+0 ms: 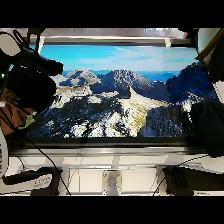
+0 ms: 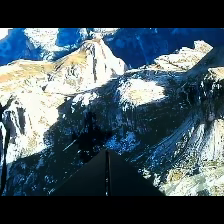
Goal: Fold the clothes and pants, and hang the long-sleeved shirts on hangers.
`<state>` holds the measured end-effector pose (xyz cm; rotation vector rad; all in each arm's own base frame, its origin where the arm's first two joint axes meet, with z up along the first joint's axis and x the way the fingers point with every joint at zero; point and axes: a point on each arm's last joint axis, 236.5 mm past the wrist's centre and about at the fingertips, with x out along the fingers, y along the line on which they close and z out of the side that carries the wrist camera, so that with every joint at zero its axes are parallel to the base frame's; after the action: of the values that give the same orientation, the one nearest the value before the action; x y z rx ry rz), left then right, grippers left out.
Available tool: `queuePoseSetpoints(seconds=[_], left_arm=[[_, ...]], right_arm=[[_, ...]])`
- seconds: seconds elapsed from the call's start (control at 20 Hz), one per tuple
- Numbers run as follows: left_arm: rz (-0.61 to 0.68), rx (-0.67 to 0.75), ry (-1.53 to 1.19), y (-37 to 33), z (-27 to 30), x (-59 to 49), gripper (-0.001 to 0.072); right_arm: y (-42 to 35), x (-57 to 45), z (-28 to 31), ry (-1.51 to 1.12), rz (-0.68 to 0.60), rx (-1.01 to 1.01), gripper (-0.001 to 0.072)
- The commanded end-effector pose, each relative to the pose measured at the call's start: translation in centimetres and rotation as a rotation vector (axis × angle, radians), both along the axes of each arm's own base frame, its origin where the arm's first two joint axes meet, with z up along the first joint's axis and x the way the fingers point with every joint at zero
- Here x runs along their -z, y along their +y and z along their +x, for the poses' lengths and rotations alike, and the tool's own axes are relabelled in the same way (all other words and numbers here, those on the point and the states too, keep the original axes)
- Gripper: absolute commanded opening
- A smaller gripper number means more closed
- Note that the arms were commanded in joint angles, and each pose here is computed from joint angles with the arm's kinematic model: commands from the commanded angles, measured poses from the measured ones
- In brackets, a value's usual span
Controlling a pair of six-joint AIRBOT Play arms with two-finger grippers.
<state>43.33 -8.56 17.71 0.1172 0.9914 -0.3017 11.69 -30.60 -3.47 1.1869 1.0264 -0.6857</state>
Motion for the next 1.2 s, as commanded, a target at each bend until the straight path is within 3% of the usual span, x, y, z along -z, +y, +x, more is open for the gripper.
queuePoseSetpoints(seconds=[0.0, 0.1, 0.25, 0.45, 0.5, 0.55, 0.6, 0.85, 1.15], left_arm=[[0.0, 0.001, 0.001, 0.0, 0.0, 0.0, 0.0016], [-0.001, 0.001, 0.001, -0.1, 0.0, 0.0, 0.0016], [-0.007, 0.004, 0.002, -0.2, 0.0, 0.0, 0.0015], [-0.005, 0.004, 0.009, -0.2, -0.2, 0.1, 0.0015], [-0.002, 0.006, 0.026, -0.1, -0.5, 0.3, 0.0015], [0.0, 0.008, 0.038, -0.1, -0.8, 0.5, 0.0015], [0.0, 0.008, 0.038, -0.1, -0.8, 0.5, 0.0015], [0.0, 0.008, 0.038, -0.1, -0.8, 0.5, 0.0015], [0.0, 0.008, 0.038, -0.1, -0.8, 0.5, 0.0015]], right_arm=[[3.5, -2.2, -0.4, -0.062, 0.166, 0.084, 0.046], [2.7, -7.9, 3.1, -0.242, 0.083, 0.089, 0.046], [1.7, -19.5, 9.6, -0.622, -0.148, 0.116, 0.046], [13.5, -28.3, 17.7, -0.854, -0.238, -0.252, 0.045], [17.4, -28.7, 18.8, -0.856, -0.245, -0.382, 0.037], [20.7, -28.5, 19.5, -0.844, -0.251, -0.495, 0.0168], [23.9, -28.1, 19.8, -0.826, -0.254, -0.607, 0.0058], [31.4, -22.8, 19.0, -0.605, -0.304, -0.986, 0.0052], [34.8, -21.6, 18.3, -0.566, -0.291, -1.122, 0.0053]])
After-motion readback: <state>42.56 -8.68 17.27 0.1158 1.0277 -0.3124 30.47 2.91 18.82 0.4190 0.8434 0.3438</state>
